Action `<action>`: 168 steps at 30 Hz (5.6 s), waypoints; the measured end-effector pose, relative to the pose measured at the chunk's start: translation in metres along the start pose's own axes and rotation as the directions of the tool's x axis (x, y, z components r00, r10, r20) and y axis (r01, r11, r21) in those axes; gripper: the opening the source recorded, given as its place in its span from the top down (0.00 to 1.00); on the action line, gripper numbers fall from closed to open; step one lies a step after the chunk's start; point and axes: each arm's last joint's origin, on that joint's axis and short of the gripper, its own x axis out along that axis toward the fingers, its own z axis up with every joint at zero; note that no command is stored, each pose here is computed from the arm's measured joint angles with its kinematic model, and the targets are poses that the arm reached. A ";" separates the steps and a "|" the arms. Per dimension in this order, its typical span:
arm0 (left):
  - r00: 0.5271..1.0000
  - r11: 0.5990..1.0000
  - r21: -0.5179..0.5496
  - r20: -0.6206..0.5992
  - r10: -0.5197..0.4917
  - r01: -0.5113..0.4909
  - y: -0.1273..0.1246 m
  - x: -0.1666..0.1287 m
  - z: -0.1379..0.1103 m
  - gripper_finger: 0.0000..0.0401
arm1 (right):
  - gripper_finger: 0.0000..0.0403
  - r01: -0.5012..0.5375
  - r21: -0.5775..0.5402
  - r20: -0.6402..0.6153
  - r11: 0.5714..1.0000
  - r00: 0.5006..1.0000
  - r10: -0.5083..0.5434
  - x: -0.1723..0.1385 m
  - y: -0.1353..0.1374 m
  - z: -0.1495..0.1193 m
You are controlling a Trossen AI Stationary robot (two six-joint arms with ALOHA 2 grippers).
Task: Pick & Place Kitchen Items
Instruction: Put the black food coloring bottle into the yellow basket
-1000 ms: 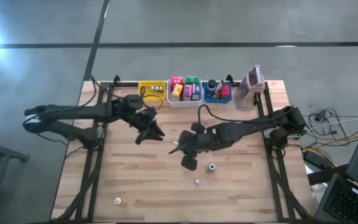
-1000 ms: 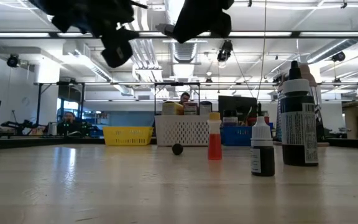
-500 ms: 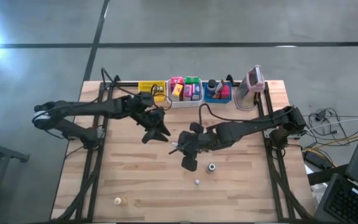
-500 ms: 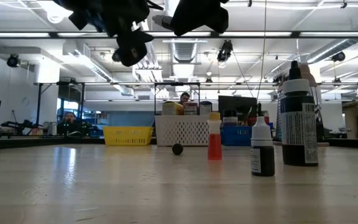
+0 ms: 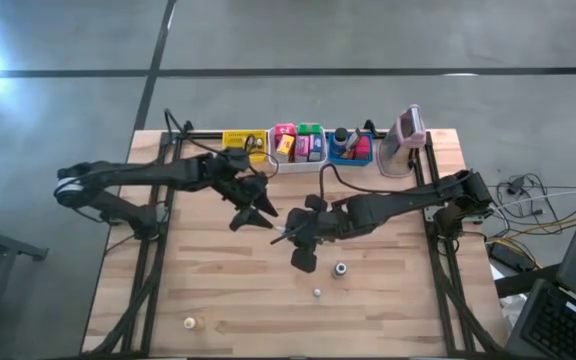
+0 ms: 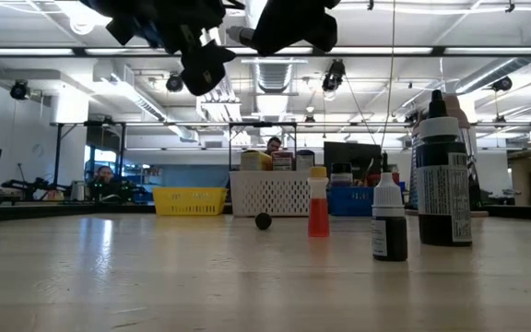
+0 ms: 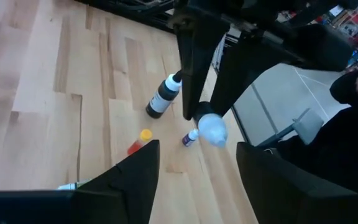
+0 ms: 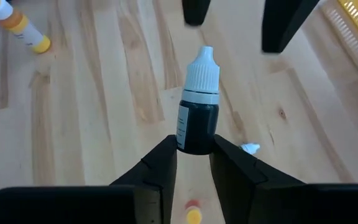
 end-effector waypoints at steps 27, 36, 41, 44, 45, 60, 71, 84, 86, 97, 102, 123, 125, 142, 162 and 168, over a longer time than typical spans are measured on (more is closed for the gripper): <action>1.000 0.996 0.092 -0.023 -0.007 0.009 -0.002 0.023 0.007 0.46 | 0.83 0.022 0.018 0.008 1.000 1.000 -0.022 0.002 -0.008 0.004; 1.000 0.994 0.110 -0.024 -0.006 0.009 -0.002 0.023 0.007 0.46 | 0.79 0.031 0.033 0.011 0.999 0.999 -0.031 0.003 -0.013 0.006; 1.000 0.992 0.126 -0.022 0.008 -0.005 -0.002 0.023 0.007 0.48 | 0.83 0.034 0.034 0.012 0.999 0.999 -0.034 0.003 -0.015 0.007; 1.000 0.991 0.133 -0.022 0.009 -0.006 -0.001 0.023 0.007 0.55 | 0.83 0.034 0.034 0.012 0.999 0.999 -0.034 0.003 -0.015 0.007; 1.000 0.991 0.133 -0.022 0.010 -0.007 -0.001 0.023 0.007 0.58 | 0.82 0.034 0.035 0.011 0.999 0.999 -0.035 0.003 -0.015 0.007; 1.000 0.992 0.125 -0.021 0.018 -0.015 -0.001 0.023 0.007 0.81 | 0.82 0.033 0.037 0.010 0.999 0.999 -0.033 0.003 -0.016 0.007; 0.996 0.997 0.055 -0.077 0.053 -0.049 0.008 0.011 0.001 0.80 | 0.60 0.064 0.051 -0.047 0.997 0.997 -0.062 -0.010 -0.021 0.002; 0.897 0.901 -0.055 -0.142 0.420 -0.430 0.020 -0.052 -0.007 0.80 | 0.60 0.460 0.143 -0.261 0.876 0.872 -0.415 -0.062 -0.053 -0.034; 0.870 0.876 -0.060 -0.168 0.463 -0.478 0.020 -0.063 -0.007 0.80 | 0.62 0.473 0.149 -0.263 0.868 0.866 -0.426 -0.068 -0.057 -0.040; 0.671 0.704 0.042 -0.267 0.692 -0.709 0.040 -0.100 -0.006 0.80 | 0.73 0.491 0.332 -0.257 0.805 0.869 -0.424 -0.108 -0.087 -0.089; 0.631 0.669 0.054 -0.282 0.722 -0.741 0.055 -0.112 -0.008 0.80 | 0.78 0.492 0.374 -0.246 0.786 0.870 -0.428 -0.122 -0.104 -0.121; 0.588 0.667 0.199 -0.340 0.734 -0.718 0.124 -0.113 0.014 0.80 | 0.92 0.443 0.410 -0.180 0.797 0.896 -0.405 -0.147 -0.127 -0.166; 0.587 0.670 0.198 -0.348 0.731 -0.716 0.133 -0.110 0.019 0.80 | 0.92 0.447 0.406 -0.185 0.797 0.894 -0.407 -0.146 -0.127 -0.166; 0.506 0.660 0.217 -0.487 0.712 -0.719 0.188 -0.085 0.025 0.80 | 0.79 0.469 0.406 -0.166 0.784 0.882 -0.441 -0.143 -0.127 -0.164; 0.483 0.661 0.204 -0.534 0.694 -0.722 0.225 -0.064 0.005 0.80 | 0.64 0.481 0.396 -0.157 0.782 0.875 -0.458 -0.144 -0.128 -0.164; 0.478 0.670 0.194 -0.564 0.674 -0.716 0.233 -0.058 -0.003 0.80 | 0.60 0.482 0.395 -0.158 0.782 0.874 -0.459 -0.144 -0.128 -0.164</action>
